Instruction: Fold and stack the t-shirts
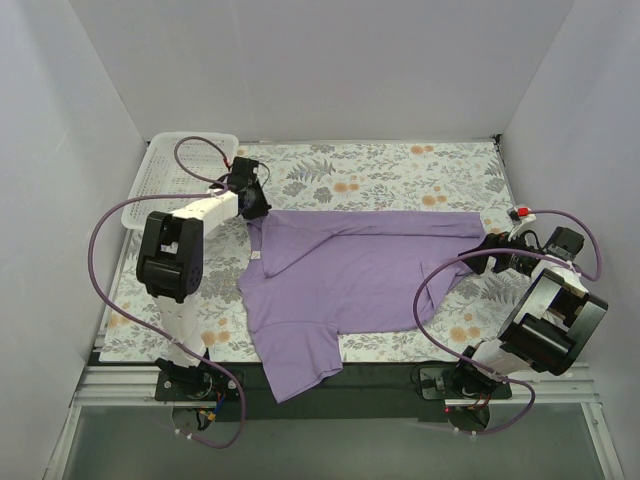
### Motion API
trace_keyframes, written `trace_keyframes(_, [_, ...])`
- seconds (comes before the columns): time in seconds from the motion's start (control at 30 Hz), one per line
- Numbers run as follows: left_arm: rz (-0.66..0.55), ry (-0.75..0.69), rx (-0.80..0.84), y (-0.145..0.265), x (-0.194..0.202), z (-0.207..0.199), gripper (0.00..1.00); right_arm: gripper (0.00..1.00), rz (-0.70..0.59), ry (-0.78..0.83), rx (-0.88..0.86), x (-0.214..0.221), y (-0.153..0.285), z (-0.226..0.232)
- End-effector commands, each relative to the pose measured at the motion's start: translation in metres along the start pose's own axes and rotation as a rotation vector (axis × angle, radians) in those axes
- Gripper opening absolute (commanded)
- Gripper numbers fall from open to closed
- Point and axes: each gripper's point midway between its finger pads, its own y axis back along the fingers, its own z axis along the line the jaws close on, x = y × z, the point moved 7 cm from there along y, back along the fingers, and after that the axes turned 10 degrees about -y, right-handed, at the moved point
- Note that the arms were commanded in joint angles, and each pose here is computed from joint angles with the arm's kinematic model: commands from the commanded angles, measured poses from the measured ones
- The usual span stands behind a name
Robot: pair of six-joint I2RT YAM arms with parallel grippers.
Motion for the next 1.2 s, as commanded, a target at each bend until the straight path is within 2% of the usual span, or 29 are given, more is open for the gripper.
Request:
trace_keyframes(0.0, [-0.091, 0.025, -0.041, 0.025, -0.022, 0.002, 0.0, 0.93, -0.02, 0.034, -0.027, -0.012, 0.001, 0.001])
trace_keyframes(0.53, [-0.047, 0.129, -0.12, 0.027, -0.017, 0.038, 0.01, 0.93, 0.004, 0.05, 0.003, -0.007, 0.002, -0.001])
trace_keyframes(0.63, [-0.05, 0.123, -0.119, 0.028, -0.021, 0.04, 0.07, 0.93, 0.008, 0.044, 0.004, -0.006, 0.002, -0.002])
trace_keyframes(0.73, [-0.048, 0.116, -0.098, 0.03, -0.026, 0.039, 0.23, 0.93, 0.01, 0.049, 0.006, -0.007, 0.002, -0.003])
trace_keyframes(0.77, [-0.043, 0.116, -0.091, 0.031, -0.027, 0.038, 0.32, 0.93, 0.011, 0.048, 0.005, -0.007, 0.002, -0.003])
trace_keyframes(0.8, [-0.043, 0.111, -0.083, 0.032, -0.028, 0.037, 0.35, 0.94, 0.011, 0.052, 0.007, -0.007, 0.003, -0.003])
trace_keyframes(0.93, [-0.082, 0.09, 0.034, 0.053, -0.04, 0.024, 0.4, 0.94, 0.018, 0.07, 0.013, -0.008, 0.004, -0.003])
trace_keyframes(1.0, [-0.098, 0.043, 0.209, 0.066, -0.04, 0.008, 0.42, 0.94, 0.022, 0.085, 0.006, -0.009, 0.004, -0.003])
trace_keyframes(1.03, [-0.16, 0.019, 0.284, 0.079, -0.048, 0.0, 0.42, 0.94, 0.025, 0.09, -0.002, -0.01, 0.004, -0.002])
trace_keyframes(1.17, [-0.123, -0.075, 0.555, 0.1, -0.032, -0.021, 0.43, 0.94, 0.069, 0.054, -0.048, -0.009, 0.002, 0.0])
